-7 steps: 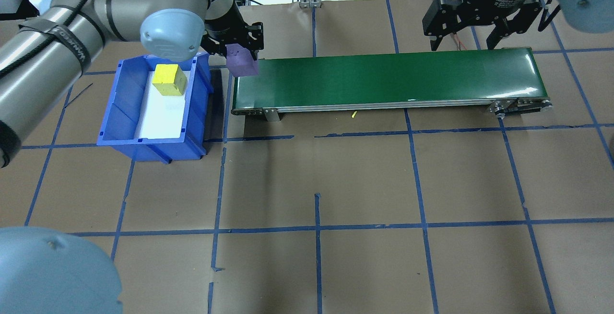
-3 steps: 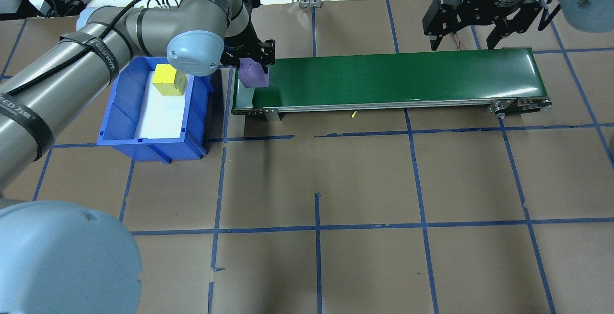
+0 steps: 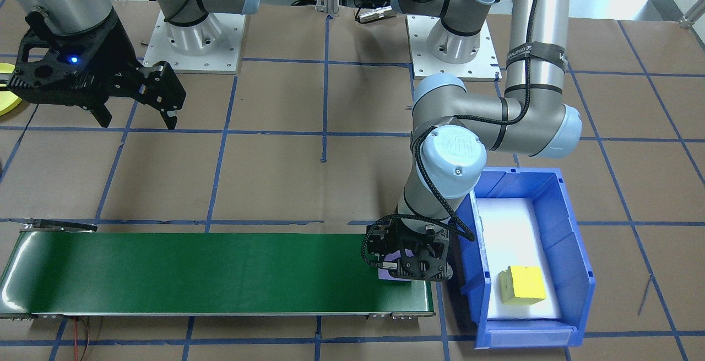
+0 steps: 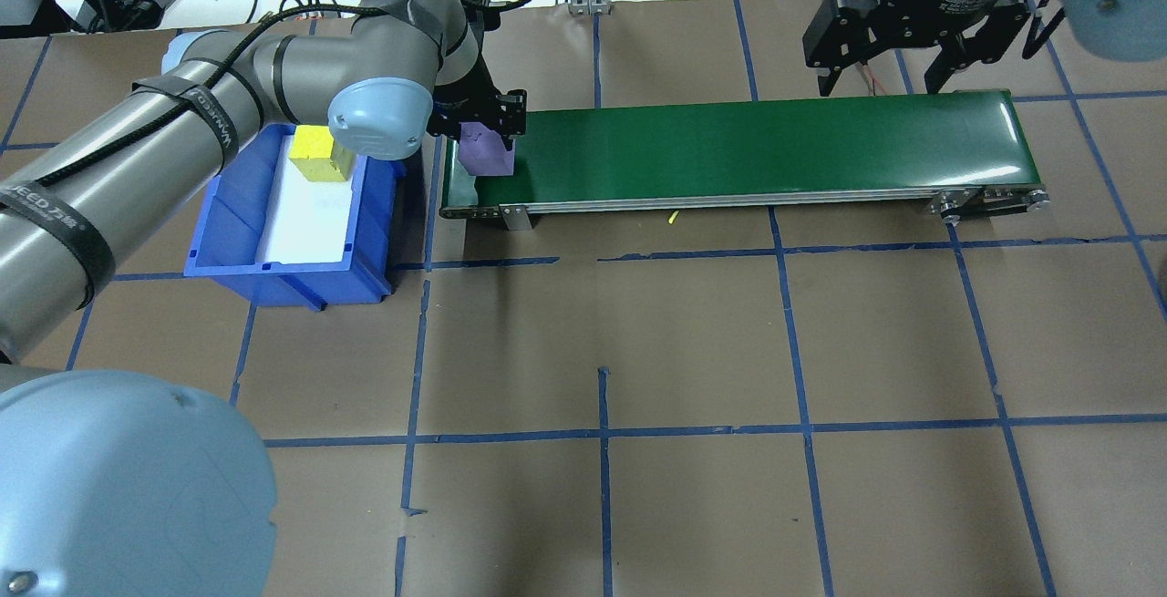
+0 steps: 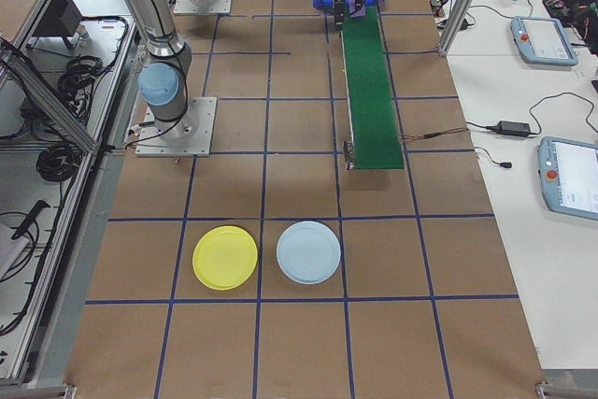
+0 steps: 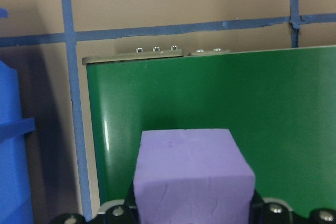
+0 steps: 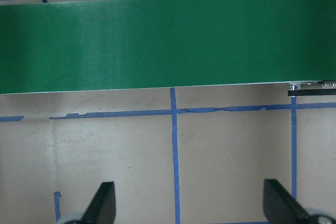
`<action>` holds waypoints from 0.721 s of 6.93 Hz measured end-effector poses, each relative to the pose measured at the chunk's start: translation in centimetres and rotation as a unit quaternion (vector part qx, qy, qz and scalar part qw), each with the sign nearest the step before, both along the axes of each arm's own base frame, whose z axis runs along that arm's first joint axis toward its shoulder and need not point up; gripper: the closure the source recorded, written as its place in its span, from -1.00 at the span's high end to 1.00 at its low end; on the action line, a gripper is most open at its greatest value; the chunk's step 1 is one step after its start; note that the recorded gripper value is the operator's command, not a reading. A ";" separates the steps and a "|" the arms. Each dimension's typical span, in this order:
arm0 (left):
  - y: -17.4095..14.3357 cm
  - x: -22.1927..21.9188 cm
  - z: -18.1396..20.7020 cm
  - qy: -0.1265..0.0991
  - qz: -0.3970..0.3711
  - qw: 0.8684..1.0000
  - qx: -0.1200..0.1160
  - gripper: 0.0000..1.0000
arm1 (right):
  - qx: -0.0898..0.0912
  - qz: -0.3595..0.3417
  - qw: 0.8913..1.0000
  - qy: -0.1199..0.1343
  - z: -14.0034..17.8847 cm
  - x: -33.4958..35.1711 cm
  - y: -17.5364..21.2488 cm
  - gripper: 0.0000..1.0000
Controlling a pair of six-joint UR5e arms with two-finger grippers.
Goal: Move block left to right into plate
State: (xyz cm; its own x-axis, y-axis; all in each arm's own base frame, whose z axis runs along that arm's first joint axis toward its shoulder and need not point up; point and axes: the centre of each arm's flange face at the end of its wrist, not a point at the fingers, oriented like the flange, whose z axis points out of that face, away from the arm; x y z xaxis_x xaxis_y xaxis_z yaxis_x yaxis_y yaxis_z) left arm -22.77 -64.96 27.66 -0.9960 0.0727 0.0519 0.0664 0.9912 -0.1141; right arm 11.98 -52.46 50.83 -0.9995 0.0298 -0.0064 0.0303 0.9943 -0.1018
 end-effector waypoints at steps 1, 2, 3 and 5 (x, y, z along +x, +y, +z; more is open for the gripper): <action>0.2 0.0 0.4 0.001 -0.002 1.000 -0.008 1.00 | 0.000 0.000 1.000 0.000 0.0 0.0 0.0 1.00; 0.5 0.1 2.5 0.001 -0.003 1.000 -0.021 1.00 | 0.000 0.000 1.000 0.000 0.0 0.0 0.0 1.00; 1.0 0.6 5.0 -0.002 -0.001 1.000 -0.029 1.00 | 0.001 0.000 1.000 0.000 -0.1 0.0 0.0 1.00; 0.1 5.9 8.2 -0.011 0.004 0.999 -0.038 1.00 | 0.001 0.000 1.000 0.000 -0.1 0.0 0.0 1.00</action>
